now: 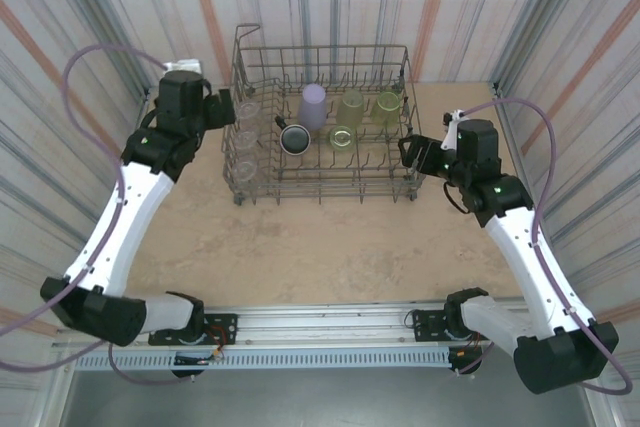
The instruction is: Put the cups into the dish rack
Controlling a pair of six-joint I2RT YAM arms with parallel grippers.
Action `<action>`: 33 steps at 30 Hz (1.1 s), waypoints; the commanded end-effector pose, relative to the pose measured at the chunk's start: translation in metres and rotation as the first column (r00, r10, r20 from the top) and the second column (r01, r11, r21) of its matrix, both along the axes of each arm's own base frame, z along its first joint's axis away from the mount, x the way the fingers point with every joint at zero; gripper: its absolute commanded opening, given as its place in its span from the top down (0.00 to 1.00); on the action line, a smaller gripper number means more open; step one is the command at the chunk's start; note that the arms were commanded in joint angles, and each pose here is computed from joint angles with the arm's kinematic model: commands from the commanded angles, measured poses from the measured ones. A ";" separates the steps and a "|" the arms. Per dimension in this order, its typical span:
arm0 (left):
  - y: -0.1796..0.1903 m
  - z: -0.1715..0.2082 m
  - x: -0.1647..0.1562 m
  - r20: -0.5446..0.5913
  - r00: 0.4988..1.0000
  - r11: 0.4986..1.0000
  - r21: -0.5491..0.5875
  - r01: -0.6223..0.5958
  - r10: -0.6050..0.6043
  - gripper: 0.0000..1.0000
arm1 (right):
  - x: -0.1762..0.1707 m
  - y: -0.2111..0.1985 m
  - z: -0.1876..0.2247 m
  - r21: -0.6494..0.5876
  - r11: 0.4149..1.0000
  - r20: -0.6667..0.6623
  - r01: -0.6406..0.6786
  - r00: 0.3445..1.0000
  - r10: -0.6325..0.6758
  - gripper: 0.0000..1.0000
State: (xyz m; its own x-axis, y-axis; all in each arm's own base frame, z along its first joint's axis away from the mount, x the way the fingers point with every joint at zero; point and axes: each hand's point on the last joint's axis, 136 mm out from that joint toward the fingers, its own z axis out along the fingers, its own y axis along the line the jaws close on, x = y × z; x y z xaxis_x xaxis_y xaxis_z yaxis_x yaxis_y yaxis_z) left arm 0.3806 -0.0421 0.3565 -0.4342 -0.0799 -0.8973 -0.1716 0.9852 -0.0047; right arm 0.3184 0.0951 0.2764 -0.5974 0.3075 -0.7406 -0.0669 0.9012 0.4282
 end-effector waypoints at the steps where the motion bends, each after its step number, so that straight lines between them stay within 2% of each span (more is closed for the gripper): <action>1: 0.049 -0.026 -0.028 -0.053 0.985 0.986 -0.021 -0.165 0.164 0.01 | -0.002 -0.026 -0.001 -0.138 0.988 0.016 0.063 0.998 -0.062 0.01; 5: 0.087 -0.067 -0.047 -0.092 0.969 0.971 -0.046 -0.236 0.231 0.01 | -0.004 -0.046 -0.010 -0.203 0.970 0.034 0.133 0.991 -0.129 0.01; 9: 0.106 -0.106 -0.058 -0.091 0.961 0.964 -0.023 -0.264 0.260 0.01 | -0.003 -0.069 -0.027 -0.227 0.939 0.097 0.258 0.965 -0.242 0.01; 12: 0.104 -0.141 -0.057 -0.110 0.968 0.973 -0.024 -0.230 0.226 0.01 | -0.005 -0.083 -0.040 -0.226 0.919 0.162 0.323 0.943 -0.292 0.01; 14: 0.093 -0.169 -0.050 -0.101 0.984 0.988 -0.024 -0.150 0.146 0.01 | -0.007 -0.090 -0.047 -0.210 0.911 0.208 0.355 0.927 -0.313 0.01; 16: 0.095 -0.185 -0.048 -0.079 0.984 0.987 -0.030 -0.160 0.157 0.01 | -0.009 -0.098 -0.054 -0.195 0.903 0.242 0.383 0.911 -0.335 0.01; 17: 0.101 -0.191 -0.050 -0.077 0.975 0.976 -0.047 -0.213 0.209 0.01 | -0.010 -0.102 -0.057 -0.191 0.898 0.256 0.396 0.903 -0.344 0.01; 19: 0.105 -0.199 -0.049 -0.074 0.970 0.972 -0.041 -0.233 0.229 0.01 | -0.011 -0.110 -0.062 -0.196 0.886 0.268 0.420 0.892 -0.364 0.01; 33: 0.104 -0.228 -0.033 0.095 0.977 0.981 -0.011 -0.193 0.193 0.01 | 0.002 -0.146 -0.109 -0.262 0.797 0.268 0.545 0.834 -0.482 0.01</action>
State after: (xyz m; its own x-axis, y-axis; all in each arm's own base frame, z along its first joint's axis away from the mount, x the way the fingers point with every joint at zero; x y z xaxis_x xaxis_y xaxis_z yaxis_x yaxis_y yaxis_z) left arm 0.3366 0.0585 0.1123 -0.4182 -0.1954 -0.8871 -0.3646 0.9306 -0.0331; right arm 0.3158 -0.0388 0.1592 -0.3316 0.2861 -0.8990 0.3569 0.9201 0.1611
